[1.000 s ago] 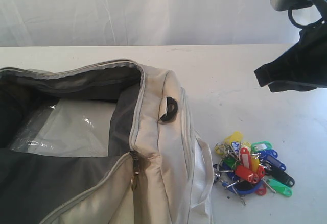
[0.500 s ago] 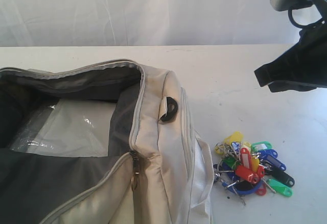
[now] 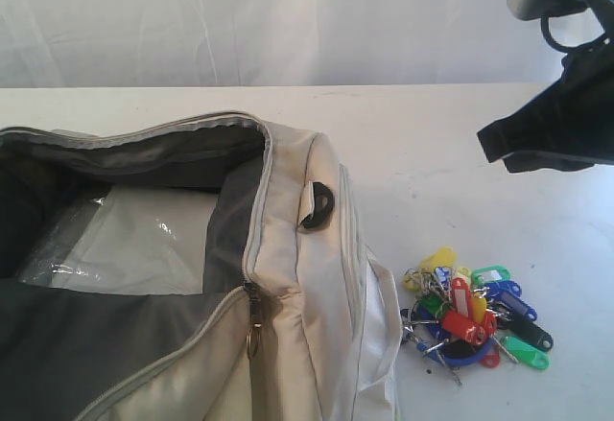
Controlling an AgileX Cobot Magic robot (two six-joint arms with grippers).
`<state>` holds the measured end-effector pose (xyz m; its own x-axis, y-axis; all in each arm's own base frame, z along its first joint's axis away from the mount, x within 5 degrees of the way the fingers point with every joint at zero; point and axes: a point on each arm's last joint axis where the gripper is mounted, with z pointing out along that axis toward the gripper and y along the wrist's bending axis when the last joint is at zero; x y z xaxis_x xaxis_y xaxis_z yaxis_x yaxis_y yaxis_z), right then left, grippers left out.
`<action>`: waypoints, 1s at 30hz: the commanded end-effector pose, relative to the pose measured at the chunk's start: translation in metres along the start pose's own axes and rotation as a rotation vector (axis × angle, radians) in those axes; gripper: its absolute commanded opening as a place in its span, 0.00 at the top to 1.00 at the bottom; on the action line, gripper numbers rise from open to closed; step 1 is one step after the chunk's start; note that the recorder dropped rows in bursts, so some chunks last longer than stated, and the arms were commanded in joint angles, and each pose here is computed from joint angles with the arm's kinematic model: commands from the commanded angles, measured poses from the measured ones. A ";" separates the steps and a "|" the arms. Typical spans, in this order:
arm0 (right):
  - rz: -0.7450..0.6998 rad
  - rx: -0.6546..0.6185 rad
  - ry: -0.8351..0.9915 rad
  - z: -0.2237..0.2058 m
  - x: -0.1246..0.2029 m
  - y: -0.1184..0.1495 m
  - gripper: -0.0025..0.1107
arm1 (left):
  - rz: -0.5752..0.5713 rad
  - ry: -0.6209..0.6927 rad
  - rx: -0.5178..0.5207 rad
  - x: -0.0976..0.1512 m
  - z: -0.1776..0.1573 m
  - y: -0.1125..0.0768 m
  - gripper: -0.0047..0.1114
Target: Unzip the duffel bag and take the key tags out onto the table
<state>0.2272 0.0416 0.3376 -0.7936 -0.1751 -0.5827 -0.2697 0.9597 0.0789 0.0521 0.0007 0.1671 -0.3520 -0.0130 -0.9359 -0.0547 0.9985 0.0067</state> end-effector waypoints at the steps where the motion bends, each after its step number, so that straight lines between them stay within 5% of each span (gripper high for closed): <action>1: -0.011 0.009 -0.104 -0.028 0.003 0.004 0.97 | 0.001 -0.002 -0.002 0.000 0.000 0.000 0.96; 17: -0.027 0.200 -0.767 -0.201 0.110 0.036 0.97 | 0.001 -0.004 -0.002 0.000 0.000 0.000 0.96; 24: 0.021 0.356 -0.913 -0.209 0.150 0.049 0.97 | 0.001 -0.004 -0.002 0.000 0.000 0.000 0.96; 30: 0.064 0.392 -0.886 -0.163 0.167 0.038 0.97 | 0.001 -0.004 -0.002 0.000 0.000 0.000 0.96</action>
<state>-0.0148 0.0164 0.3963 -0.0322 -0.0514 -0.9982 0.0680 0.9962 -0.0535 0.0521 0.0007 0.1671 -0.3521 -0.0106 -0.9359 -0.0538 0.9985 0.0089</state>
